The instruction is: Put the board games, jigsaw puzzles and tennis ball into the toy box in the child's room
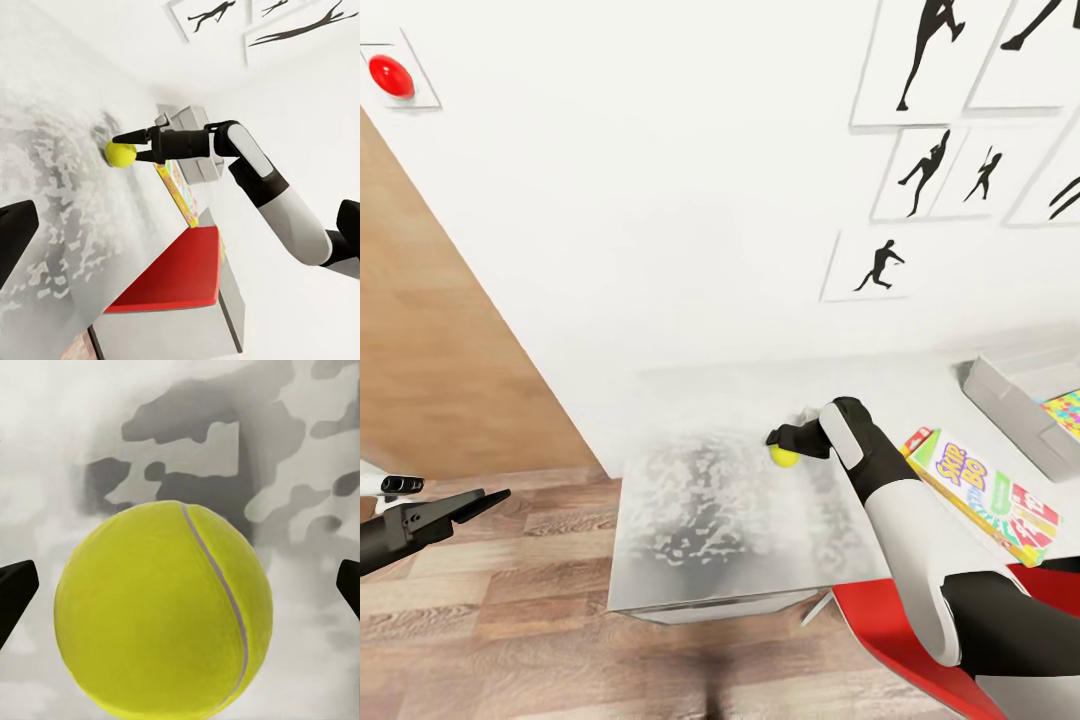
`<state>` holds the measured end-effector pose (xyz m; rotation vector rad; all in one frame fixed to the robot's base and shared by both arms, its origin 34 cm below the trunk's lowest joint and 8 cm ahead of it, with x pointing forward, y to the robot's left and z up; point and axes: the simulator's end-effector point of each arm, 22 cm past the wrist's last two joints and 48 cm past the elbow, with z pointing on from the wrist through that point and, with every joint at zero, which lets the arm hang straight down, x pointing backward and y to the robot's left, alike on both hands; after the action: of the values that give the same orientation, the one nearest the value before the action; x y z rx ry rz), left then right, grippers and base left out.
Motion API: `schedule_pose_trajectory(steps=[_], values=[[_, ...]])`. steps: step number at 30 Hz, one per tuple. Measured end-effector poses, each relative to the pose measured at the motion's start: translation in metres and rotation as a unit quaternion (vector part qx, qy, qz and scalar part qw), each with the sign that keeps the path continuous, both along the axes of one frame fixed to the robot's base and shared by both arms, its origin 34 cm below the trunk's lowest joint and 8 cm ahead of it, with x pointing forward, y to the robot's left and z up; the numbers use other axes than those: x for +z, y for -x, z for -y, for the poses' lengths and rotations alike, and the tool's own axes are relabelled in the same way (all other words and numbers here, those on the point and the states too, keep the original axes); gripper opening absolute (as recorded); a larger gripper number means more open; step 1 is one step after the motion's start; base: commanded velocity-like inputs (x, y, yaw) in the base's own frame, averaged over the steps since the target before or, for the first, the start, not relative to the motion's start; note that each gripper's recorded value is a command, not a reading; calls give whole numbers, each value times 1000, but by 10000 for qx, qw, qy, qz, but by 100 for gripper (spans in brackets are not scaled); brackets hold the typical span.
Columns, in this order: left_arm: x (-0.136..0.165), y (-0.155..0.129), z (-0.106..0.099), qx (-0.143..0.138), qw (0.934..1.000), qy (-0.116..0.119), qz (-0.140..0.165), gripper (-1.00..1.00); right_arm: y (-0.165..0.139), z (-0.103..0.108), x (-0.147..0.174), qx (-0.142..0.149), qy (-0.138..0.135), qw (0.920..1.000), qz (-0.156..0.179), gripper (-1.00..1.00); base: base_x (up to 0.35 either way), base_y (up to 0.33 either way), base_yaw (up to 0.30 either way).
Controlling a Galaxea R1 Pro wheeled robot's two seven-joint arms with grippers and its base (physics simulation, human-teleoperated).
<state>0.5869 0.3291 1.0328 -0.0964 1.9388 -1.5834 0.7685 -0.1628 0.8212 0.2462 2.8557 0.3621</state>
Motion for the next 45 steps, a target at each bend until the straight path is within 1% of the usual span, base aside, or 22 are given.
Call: schedule_pose_trajectory(steps=[1,24,31,34,35,39,40,44,45], values=[[0,0,0,0,10000,0,-1,100,0,0,0,2,-2,10000,-3,-100,0,0,0],[0,0,0,-1,10000,-7,-2,100,0,1,0,9,3,10000,4,-100,0,0,0],[4,0,0,-1,10000,-7,41,100,-5,1,9,-10,-26,10000,92,-100,0,0,0],[6,1,0,-1,10000,-7,65,100,-13,0,24,-2,-61,9996,279,-100,0,0,0],[7,1,0,-1,10000,-7,74,100,-22,-2,40,23,-112,9989,453,-100,0,0,0],[10,1,-1,-1,9999,-10,106,100,-37,-5,76,98,-178,9964,827,-100,0,0,0],[11,1,-1,-1,9999,-12,115,100,-44,-6,90,96,-200,9947,1008,-100,0,0,0],[14,1,-1,-2,9999,-13,147,100,-60,-6,127,90,-235,9887,1477,-100,0,-80,0],[15,1,-1,-2,9999,-13,155,100,-62,-6,132,89,-239,9878,1538,-100,0,-177,0]])
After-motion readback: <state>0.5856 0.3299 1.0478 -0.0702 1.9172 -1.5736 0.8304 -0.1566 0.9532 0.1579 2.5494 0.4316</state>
